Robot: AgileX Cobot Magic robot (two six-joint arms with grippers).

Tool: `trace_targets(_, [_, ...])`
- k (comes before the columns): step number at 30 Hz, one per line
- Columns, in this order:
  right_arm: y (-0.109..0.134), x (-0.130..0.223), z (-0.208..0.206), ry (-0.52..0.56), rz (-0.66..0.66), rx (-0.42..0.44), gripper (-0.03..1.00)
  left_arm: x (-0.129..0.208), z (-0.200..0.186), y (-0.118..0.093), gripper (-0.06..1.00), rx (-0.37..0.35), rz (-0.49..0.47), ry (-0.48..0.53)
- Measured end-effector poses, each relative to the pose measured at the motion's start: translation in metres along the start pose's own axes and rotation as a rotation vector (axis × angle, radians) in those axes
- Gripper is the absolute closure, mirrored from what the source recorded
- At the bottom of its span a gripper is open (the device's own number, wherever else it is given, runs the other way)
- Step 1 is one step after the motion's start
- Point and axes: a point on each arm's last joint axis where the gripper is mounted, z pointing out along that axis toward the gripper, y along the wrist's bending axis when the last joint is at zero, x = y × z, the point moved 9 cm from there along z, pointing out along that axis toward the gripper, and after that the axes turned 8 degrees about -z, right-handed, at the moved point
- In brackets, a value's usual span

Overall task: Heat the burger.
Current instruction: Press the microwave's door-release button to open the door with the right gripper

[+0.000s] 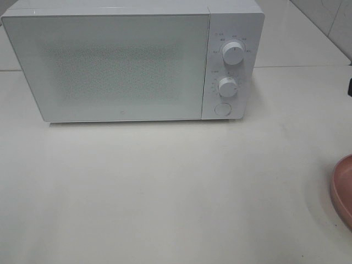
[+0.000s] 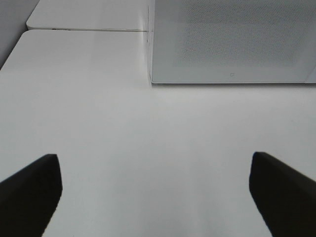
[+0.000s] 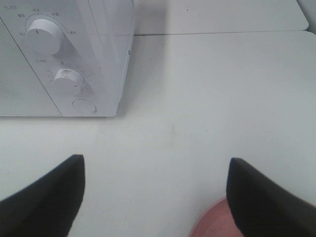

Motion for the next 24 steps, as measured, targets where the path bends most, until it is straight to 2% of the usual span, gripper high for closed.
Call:
trace_targets(3, [0.001,0.0,0.007,-0.013,-0.001,-0.003,0.23,0.0,0.0,0.0,-0.03,0.0,0.0,0.0])
trace_targets(9, [0.004,-0.011,0.028,-0.106,-0.051,-0.01,0.23,0.0,0.0,0.0,-0.03,0.0,0.0,0.0])
trace_targets(12, [0.009,-0.021,0.04,-0.214,-0.056,-0.03,0.23,0.0,0.0,0.0,-0.03,0.0,0.0,0.0])
trace_targets(20, [0.017,-0.019,0.06,-0.338,-0.063,-0.064,0.23,0.0,0.0,0.0,-0.03,0.0,0.0,0.0])
trace_targets(24, [0.02,-0.015,0.067,-0.366,-0.079,-0.07,0.23,0.0,0.0,0.0,-0.03,0.0,0.0,0.0])
